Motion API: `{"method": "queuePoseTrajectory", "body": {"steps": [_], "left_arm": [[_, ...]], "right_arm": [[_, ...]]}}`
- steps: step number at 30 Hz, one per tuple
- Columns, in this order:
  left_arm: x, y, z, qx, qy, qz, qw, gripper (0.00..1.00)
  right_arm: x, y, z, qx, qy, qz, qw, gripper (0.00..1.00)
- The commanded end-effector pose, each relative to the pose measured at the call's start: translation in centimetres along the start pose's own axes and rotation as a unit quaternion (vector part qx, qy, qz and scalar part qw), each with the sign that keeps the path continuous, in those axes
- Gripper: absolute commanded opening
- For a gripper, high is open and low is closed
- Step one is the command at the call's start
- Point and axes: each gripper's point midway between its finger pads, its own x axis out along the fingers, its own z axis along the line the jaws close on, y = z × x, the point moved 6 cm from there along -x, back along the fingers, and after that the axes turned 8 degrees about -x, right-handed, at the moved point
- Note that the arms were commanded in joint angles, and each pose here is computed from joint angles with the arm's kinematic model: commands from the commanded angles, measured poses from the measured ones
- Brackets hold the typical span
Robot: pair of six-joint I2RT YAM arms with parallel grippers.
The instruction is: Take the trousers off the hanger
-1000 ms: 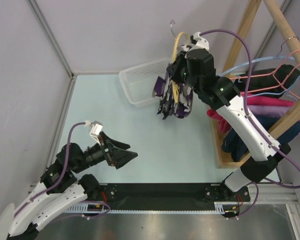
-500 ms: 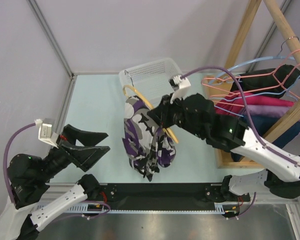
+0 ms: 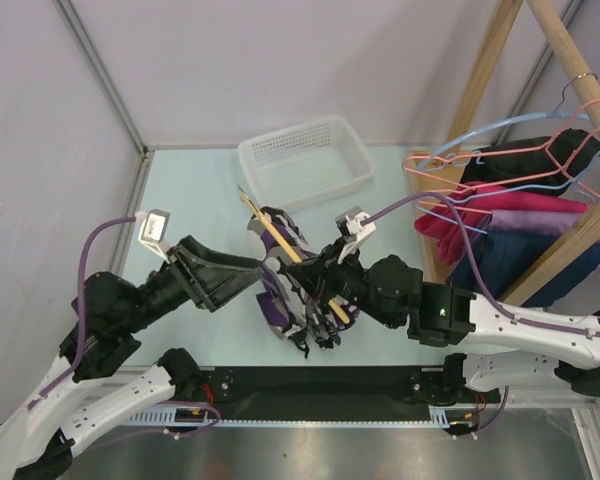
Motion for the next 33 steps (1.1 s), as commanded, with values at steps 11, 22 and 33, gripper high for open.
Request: {"method": "queuePoseTrajectory", "body": {"steps": [11,22,33], "left_arm": [[2.3,-0.7,2.1,-0.072,-0.064,-0.04,0.995,0.74],[3.2,-0.5,3.4,-0.108,-0.079,-0.051,0.99,0.68],[3.8,-0.2,3.4,-0.128,-0.074,-0.043,0.988,0.6]], "right_arm": [[-2.5,-8.7,3.9,0.092,-0.064,-0.229,0.967,0.0],[-2.9,-7.3,4.5,0.101,-0.075,-0.233,0.964,0.0],[-2.2,-6.1,6.0,0.084,-0.091,-0.236,0.964,0.0]]}}
